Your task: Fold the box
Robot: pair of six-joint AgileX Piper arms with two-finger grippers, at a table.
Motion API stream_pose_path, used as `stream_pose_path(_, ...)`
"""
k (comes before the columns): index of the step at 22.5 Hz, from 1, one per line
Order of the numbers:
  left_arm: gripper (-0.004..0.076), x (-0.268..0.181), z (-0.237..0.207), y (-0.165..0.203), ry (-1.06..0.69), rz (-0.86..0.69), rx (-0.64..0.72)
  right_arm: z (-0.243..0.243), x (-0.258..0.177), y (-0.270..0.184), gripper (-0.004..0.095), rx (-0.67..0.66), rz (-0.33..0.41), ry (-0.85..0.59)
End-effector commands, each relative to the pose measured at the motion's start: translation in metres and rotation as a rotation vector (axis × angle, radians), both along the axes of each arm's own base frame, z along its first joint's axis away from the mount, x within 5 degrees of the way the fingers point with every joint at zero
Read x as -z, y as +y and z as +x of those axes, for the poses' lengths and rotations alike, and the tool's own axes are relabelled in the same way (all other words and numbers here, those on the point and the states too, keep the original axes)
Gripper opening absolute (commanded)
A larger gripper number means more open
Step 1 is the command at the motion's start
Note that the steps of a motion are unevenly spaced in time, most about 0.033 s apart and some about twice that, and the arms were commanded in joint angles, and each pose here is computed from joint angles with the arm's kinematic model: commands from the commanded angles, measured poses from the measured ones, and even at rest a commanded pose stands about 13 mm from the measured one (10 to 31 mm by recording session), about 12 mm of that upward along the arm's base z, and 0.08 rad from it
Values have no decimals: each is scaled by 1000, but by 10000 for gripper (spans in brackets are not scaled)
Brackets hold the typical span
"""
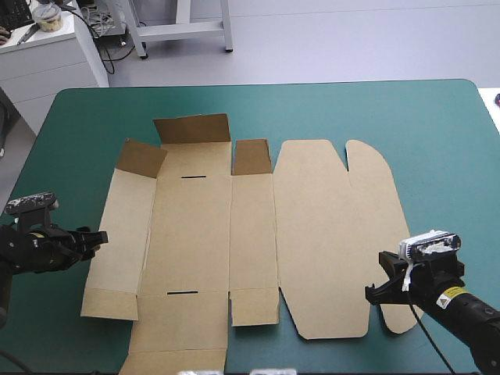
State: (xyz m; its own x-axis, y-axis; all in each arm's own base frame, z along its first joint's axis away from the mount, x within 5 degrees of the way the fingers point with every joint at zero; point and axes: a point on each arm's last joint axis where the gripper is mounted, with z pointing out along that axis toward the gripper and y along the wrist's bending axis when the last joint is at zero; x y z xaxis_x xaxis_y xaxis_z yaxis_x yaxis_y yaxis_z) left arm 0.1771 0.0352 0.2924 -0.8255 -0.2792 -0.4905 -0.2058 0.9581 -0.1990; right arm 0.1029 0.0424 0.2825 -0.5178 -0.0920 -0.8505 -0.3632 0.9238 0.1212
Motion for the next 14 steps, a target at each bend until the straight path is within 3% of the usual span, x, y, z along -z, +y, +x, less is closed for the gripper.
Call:
stream_pose_path(1, 454, 3, 13, 10, 21, -94, 22, 0, -11, -1, -20, 3, 12, -48)
stream_pose_path(7, 454, 40, 29, 20, 241, -249, 67, -22, -18, -6, -20, 0, 22, -120)
stream_pose_path(10, 454, 51, 35, 21, 275, -272, 122, -38, -24, -11, -18, -2, 23, -197)
stream_pose_path(14, 454, 50, 39, 6, 257, -439, 253, -55, -29, -19, -19, 23, 10, -294)
